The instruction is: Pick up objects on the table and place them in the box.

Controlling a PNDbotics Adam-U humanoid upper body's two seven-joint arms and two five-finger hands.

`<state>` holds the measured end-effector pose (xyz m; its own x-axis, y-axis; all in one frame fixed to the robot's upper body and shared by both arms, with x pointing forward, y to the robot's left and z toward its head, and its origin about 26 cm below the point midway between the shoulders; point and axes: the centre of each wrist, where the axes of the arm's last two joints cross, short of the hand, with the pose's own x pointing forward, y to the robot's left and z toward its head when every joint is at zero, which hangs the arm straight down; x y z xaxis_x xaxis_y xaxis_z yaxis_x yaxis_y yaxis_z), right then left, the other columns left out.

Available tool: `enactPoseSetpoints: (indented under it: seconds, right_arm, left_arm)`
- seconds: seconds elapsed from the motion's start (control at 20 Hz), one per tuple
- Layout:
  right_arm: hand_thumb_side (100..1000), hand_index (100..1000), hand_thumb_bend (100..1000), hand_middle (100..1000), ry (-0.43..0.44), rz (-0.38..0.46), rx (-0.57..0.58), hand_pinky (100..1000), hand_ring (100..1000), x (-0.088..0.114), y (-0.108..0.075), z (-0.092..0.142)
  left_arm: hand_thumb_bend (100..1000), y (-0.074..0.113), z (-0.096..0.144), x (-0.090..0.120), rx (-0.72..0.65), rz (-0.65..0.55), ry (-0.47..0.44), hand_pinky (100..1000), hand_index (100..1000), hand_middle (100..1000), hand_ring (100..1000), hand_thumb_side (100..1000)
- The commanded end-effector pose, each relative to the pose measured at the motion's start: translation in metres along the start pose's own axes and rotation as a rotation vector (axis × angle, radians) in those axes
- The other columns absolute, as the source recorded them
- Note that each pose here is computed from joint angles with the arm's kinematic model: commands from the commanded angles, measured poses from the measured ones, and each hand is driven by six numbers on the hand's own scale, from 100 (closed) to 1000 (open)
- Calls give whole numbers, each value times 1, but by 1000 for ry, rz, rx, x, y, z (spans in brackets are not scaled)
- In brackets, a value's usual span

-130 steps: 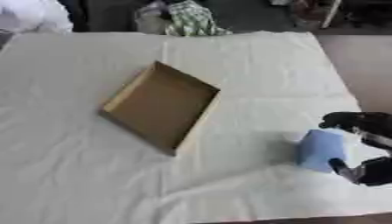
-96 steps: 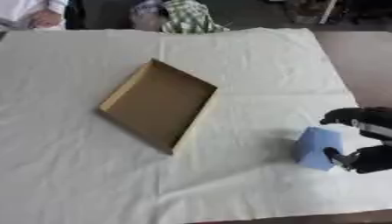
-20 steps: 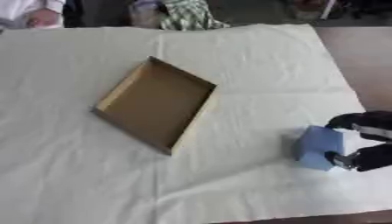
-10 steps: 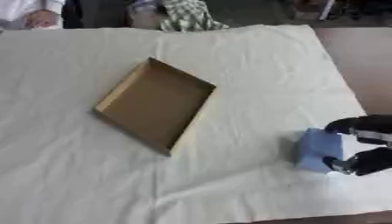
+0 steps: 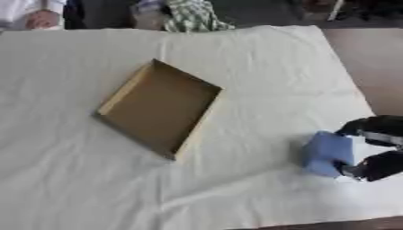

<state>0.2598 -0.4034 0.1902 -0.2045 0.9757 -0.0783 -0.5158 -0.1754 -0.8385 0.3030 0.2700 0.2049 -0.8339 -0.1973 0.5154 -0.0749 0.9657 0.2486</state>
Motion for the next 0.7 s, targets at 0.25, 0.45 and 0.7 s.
enactPoseSetpoints:
  seconds: [0.25,0.45,0.7]
  right_arm:
    - [619,842,100,791,7,8,-99,924,984,7,-14,8]
    - [624,848,100,798,-5,12,-147,923,980,14,-22,13]
    - [620,848,100,797,-34,52,-243,920,973,23,-42,23]
  left_arm:
    - [337,1,-3,5,-4,-3,-21,626,643,627,905,569]
    - [337,2,-3,4,-7,-4,-19,626,643,627,905,569]
    - [340,2,-4,5,-8,-5,-21,627,644,628,904,566]
